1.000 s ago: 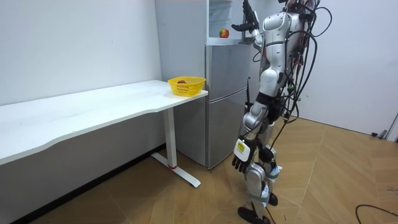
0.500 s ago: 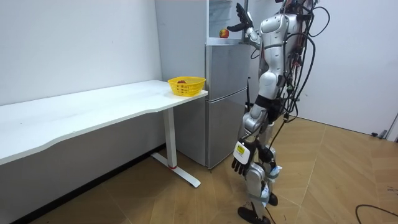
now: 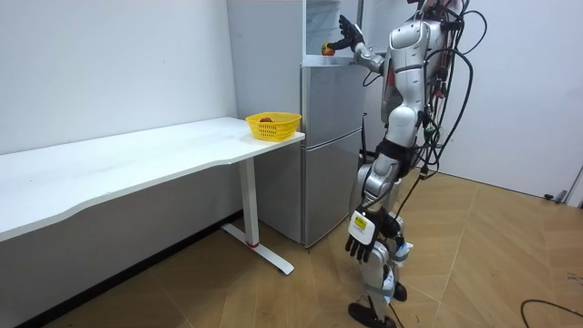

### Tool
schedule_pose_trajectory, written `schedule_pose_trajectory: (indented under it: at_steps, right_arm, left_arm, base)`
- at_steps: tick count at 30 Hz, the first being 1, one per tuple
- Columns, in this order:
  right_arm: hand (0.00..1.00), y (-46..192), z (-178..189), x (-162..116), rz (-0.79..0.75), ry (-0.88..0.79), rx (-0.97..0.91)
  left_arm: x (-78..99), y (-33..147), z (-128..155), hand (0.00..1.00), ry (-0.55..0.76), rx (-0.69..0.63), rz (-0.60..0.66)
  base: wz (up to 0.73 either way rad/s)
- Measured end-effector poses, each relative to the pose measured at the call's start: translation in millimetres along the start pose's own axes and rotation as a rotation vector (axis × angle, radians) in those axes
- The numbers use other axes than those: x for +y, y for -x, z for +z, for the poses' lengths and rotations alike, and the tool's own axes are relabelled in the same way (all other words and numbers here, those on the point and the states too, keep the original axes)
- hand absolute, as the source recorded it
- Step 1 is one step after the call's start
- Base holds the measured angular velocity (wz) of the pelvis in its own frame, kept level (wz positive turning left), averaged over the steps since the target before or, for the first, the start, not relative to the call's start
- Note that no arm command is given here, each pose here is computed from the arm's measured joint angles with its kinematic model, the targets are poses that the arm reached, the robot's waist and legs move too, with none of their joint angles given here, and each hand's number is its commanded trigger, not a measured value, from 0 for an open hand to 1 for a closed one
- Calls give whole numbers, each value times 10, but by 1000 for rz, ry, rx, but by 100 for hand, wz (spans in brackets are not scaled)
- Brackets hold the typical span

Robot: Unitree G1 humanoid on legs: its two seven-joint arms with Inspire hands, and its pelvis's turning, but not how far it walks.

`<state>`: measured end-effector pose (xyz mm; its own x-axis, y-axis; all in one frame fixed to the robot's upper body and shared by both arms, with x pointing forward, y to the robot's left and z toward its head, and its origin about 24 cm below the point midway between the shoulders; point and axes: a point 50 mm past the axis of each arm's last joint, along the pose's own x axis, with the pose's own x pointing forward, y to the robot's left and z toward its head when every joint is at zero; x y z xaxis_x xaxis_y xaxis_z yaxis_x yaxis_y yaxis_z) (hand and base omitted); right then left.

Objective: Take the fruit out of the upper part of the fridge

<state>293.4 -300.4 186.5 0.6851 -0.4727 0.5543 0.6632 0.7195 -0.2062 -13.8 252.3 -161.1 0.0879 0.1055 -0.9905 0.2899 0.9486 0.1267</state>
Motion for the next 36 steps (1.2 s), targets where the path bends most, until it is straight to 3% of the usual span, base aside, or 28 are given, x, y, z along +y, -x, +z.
schedule_pose_trajectory:
  at_steps: [11, 24, 36]
  right_arm:
    - [0, -357, -94, -131, -89, 54, 85]
    - [0, -406, -122, -111, -37, 28, 138]
    - [0, -425, -380, -145, 38, 75, 276]
  left_arm:
    - [121, 35, -108, 0, 19, 39, 35]
    - [148, 56, -125, 0, 37, 40, 53]
    - [134, 60, -153, 0, 37, 54, 43]
  base:
    - [7]
    - [4]
    - [0]
